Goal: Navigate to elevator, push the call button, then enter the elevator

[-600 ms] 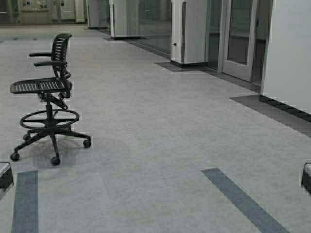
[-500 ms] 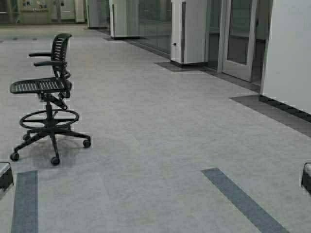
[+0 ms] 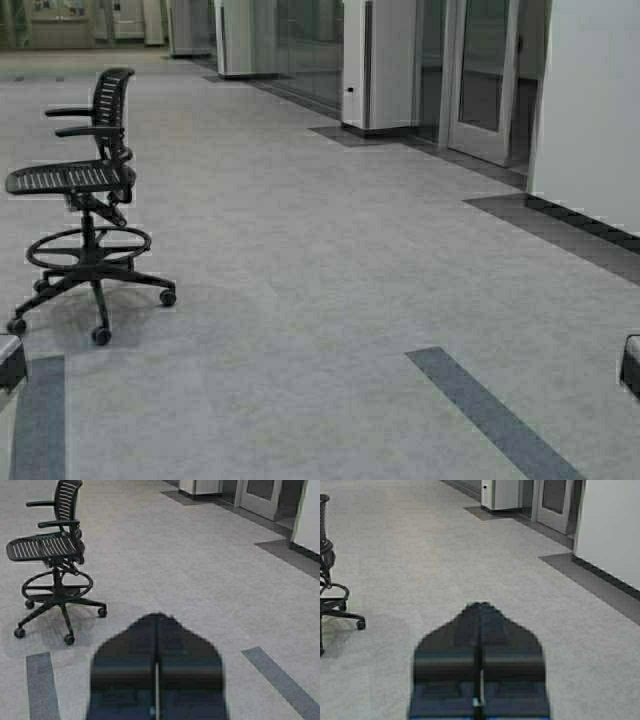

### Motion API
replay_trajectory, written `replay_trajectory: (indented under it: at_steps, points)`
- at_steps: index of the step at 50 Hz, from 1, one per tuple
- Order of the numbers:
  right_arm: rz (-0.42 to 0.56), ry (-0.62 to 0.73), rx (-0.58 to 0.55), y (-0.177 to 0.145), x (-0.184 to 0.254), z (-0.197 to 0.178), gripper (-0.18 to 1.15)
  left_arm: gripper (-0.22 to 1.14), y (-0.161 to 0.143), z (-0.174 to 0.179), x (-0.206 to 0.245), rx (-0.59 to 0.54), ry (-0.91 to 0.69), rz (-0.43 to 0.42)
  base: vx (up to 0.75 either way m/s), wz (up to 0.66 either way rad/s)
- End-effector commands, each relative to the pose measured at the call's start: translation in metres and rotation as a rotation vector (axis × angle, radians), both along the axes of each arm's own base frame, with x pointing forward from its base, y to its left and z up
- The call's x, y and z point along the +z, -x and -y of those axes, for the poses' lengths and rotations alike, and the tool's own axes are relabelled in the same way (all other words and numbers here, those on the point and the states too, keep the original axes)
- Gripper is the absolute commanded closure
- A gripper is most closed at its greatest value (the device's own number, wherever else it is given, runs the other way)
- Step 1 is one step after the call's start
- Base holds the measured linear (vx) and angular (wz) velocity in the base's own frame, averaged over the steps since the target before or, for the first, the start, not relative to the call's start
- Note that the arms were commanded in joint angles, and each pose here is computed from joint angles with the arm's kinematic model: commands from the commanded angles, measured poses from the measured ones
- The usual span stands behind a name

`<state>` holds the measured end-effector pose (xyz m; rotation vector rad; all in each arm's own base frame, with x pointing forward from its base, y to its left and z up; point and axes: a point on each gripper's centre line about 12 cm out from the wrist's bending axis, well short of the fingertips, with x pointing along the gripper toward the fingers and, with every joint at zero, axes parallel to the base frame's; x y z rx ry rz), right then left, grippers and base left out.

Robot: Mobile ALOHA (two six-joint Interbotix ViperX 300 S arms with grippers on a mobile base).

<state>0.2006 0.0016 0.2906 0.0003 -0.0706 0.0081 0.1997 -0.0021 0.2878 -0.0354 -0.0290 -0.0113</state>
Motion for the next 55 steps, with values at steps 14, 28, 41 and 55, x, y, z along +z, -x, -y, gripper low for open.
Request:
replay_trajectory:
  at_steps: [14,28,41,55]
  points:
    - [0.037,-0.002,0.001,0.001,0.010,0.000,0.92,0.89,-0.001,0.000,0.002,-0.001,-0.015,0.034,0.23,0.07]
    - [0.087,-0.002,0.001,0.012,0.018,0.000,0.92,0.89,-0.001,0.000,0.000,-0.002,-0.013,0.028,0.34,0.24]
    - [0.081,-0.002,0.001,0.013,0.014,0.000,0.92,0.89,-0.001,0.000,-0.003,-0.002,-0.016,0.025,0.42,0.48]
    - [0.107,-0.001,0.001,0.013,0.019,0.000,0.92,0.89,-0.001,0.000,-0.001,-0.002,-0.013,0.038,0.42,0.43]
